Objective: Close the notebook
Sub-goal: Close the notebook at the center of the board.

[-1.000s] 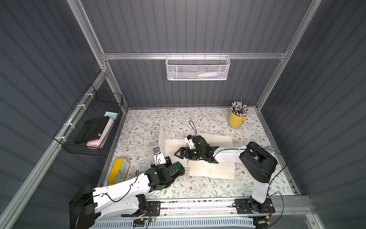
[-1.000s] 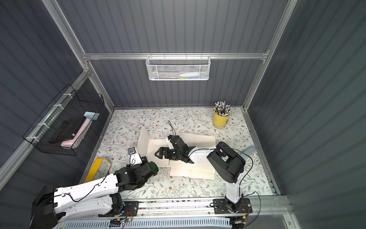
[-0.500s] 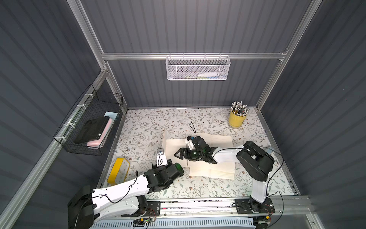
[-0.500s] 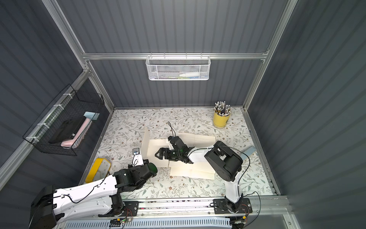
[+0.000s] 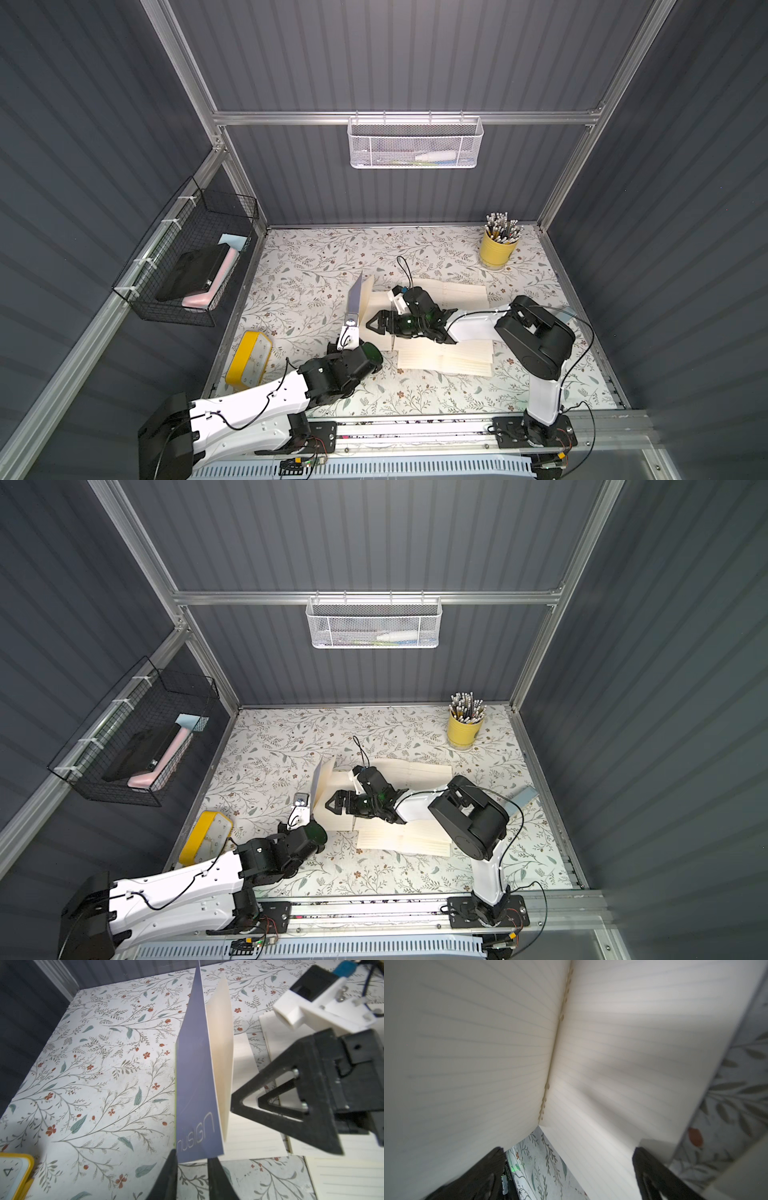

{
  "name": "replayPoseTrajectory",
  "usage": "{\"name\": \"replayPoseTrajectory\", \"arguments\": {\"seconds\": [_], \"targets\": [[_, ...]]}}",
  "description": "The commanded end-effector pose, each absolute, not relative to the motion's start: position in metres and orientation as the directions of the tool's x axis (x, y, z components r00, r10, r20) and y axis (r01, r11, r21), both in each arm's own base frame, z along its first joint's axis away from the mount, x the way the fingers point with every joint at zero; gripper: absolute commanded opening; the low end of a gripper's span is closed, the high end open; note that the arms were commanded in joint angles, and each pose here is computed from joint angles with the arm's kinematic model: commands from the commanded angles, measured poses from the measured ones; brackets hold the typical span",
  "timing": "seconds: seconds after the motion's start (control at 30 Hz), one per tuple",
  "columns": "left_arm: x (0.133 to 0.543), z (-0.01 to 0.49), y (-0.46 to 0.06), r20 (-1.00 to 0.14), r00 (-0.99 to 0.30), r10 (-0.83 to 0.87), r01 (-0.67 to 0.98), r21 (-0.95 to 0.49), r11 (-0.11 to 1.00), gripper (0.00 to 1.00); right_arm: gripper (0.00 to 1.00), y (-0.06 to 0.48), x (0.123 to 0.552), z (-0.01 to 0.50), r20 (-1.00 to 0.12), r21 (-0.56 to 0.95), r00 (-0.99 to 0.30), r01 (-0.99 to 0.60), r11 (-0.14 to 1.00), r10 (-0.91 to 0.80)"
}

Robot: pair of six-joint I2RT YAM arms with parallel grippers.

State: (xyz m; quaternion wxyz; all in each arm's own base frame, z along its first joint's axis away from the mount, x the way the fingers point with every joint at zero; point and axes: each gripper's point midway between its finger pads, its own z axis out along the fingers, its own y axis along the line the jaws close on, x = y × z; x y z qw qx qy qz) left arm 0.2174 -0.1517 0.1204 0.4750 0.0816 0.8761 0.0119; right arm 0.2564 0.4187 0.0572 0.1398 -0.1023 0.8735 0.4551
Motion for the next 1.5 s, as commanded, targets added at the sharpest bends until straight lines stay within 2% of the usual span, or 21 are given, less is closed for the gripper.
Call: {"name": "replayPoseTrajectory", "arguments": {"seconds": [0.0,0.23,0.37,0.57,0.73,0.8,0.97,1.1,1.3,1.37,1.47], "targets": [[0.218,0.123,-0.171,-0.838,-0.506,0.202,0.242,0.087,0.966,0.30,0.98,0.414,0.249,0.043,-0.308,0.758,-0.949,-0.287,0.586,-0.067],[0.215,0.126,-0.192,-0.837,-0.488,0.246,0.348,0.072,0.935,0.35,0.99,0.412,0.248,0.041,-0.305,0.754,-0.950,-0.286,0.591,-0.070],[0.211,0.145,-0.209,-0.841,-0.461,0.282,0.441,0.059,0.896,0.37,0.99,0.412,0.249,0.041,-0.305,0.753,-0.950,-0.286,0.593,-0.071],[0.216,0.199,-0.203,-0.878,-0.407,0.253,0.443,0.053,0.895,0.39,0.99,0.412,0.248,0.042,-0.302,0.752,-0.951,-0.284,0.595,-0.072],[0.238,0.209,-0.191,-0.842,-0.488,0.230,0.419,0.006,0.908,0.43,0.99,0.413,0.249,0.044,-0.305,0.745,-0.949,-0.289,0.601,-0.078],[0.248,0.204,-0.188,-0.814,-0.542,0.209,0.418,-0.046,0.907,0.44,0.99,0.412,0.250,0.045,-0.307,0.738,-0.948,-0.292,0.609,-0.083],[0.276,0.198,-0.187,-0.754,-0.656,0.047,0.435,-0.326,0.839,0.46,0.99,0.408,0.251,0.051,-0.317,0.732,-0.946,-0.290,0.617,-0.069],[0.292,0.190,-0.185,-0.713,-0.702,0.000,0.433,-0.426,0.794,0.47,0.99,0.406,0.251,0.054,-0.324,0.726,-0.944,-0.292,0.623,-0.065],[0.319,0.174,-0.153,-0.602,-0.761,-0.240,0.339,-0.685,0.645,0.47,0.99,0.404,0.252,0.058,-0.336,0.718,-0.940,-0.300,0.628,-0.065],[0.326,0.161,-0.140,-0.559,-0.770,-0.308,0.286,-0.734,0.616,0.46,0.99,0.405,0.253,0.060,-0.339,0.715,-0.938,-0.304,0.629,-0.068],[0.328,0.140,-0.135,-0.529,-0.790,-0.310,0.242,-0.734,0.635,0.46,0.99,0.405,0.253,0.061,-0.344,0.712,-0.936,-0.308,0.630,-0.069]]}}
